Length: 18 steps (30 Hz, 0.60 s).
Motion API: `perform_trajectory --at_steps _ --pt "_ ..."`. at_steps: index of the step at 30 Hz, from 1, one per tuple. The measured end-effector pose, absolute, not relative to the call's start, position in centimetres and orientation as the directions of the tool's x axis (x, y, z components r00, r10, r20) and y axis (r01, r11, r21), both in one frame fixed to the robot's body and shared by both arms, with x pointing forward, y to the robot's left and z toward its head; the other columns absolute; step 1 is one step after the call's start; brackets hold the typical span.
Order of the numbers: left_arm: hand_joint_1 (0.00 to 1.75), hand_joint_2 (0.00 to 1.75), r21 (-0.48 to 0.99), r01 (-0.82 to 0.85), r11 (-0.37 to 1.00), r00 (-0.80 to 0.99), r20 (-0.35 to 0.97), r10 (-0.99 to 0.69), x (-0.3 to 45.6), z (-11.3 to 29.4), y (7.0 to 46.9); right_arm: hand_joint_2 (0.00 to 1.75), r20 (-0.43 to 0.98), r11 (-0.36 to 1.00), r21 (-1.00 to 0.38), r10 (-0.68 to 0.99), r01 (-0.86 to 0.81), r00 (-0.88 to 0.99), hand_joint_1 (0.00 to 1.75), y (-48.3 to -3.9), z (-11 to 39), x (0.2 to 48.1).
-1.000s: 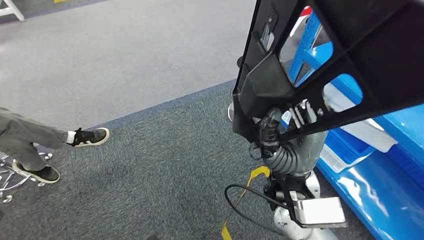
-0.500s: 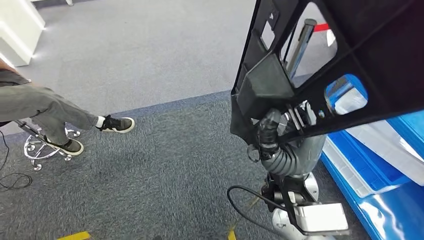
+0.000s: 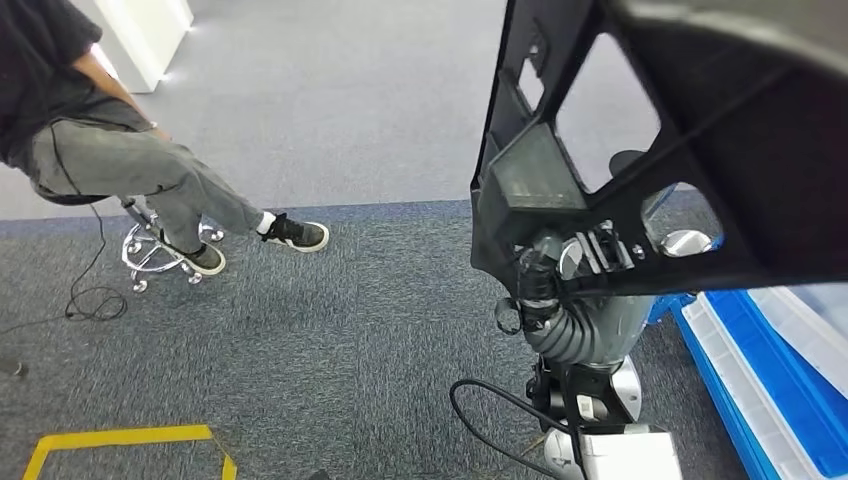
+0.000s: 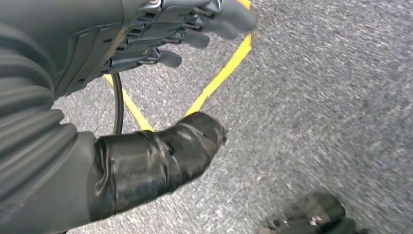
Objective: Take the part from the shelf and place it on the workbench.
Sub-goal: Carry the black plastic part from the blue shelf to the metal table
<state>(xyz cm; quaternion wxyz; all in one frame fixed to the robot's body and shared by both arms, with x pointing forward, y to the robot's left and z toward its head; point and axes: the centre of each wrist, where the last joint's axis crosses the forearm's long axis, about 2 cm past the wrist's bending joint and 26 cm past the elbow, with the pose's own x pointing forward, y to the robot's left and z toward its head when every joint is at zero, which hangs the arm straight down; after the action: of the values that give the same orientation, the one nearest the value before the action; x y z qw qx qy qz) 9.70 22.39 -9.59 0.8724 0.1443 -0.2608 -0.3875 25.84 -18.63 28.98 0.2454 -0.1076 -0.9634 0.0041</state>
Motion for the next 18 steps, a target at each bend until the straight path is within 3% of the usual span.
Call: perform_trajectory --at_steps 18 --pt "0.00 1.75 0.457 0.595 0.661 0.573 0.335 -0.748 9.53 -9.63 22.43 1.75 0.465 0.979 -0.038 0.194 0.199 -0.864 1.75 -18.27 29.63 26.37"
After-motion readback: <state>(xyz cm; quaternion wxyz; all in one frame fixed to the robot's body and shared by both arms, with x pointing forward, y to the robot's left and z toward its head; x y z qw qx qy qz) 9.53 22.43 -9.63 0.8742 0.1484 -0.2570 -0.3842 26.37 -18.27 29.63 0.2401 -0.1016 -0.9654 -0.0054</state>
